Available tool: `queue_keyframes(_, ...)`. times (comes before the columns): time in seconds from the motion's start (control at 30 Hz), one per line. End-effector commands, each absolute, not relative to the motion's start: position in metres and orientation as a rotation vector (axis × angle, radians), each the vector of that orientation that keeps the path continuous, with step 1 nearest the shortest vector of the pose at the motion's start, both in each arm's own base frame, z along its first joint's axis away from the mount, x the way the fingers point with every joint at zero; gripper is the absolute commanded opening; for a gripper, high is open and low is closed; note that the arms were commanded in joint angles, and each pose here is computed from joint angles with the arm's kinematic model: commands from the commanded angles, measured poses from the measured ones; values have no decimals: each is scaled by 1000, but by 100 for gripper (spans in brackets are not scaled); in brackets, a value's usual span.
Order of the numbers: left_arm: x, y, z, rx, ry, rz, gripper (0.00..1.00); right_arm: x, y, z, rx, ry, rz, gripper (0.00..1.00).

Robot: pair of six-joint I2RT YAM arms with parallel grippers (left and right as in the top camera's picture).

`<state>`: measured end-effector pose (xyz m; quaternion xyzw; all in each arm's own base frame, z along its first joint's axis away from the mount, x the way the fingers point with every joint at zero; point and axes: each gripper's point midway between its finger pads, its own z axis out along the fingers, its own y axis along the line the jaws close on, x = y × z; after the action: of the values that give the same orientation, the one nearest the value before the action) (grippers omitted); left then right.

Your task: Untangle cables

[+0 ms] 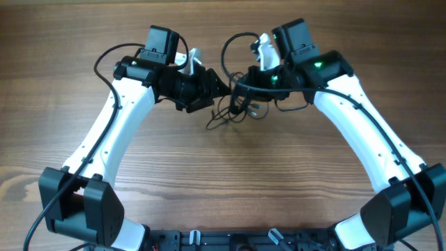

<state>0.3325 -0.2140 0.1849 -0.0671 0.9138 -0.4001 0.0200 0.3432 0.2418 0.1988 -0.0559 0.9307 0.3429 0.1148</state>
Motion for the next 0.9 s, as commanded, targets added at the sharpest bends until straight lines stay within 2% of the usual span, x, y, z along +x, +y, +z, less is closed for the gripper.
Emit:
queue_keyframes(0.0, 323, -227, 208, 0, 2751, -1414, 62, 349, 239, 207, -137, 2705, 1018, 4)
queue_keyframes(0.3, 317, -235, 209, 143, 2726, -1416, 63, 345, 249, 216, -161, 2685, 1125, 4)
queue_keyframes(0.63, 328, -209, 180, 51, 2821, -1086, 58, 331, 253, 218, -183, 2713, 1211, 4)
queue_keyframes(0.8, 328, -208, 179, 49, 2823, -1080, 56, 326, 252, 216, -206, 2731, 1206, 4)
queue_keyframes(0.87, 328, -208, 180, 50, 2822, -1080, 52, 325, 251, 215, -212, 2738, 1204, 4)
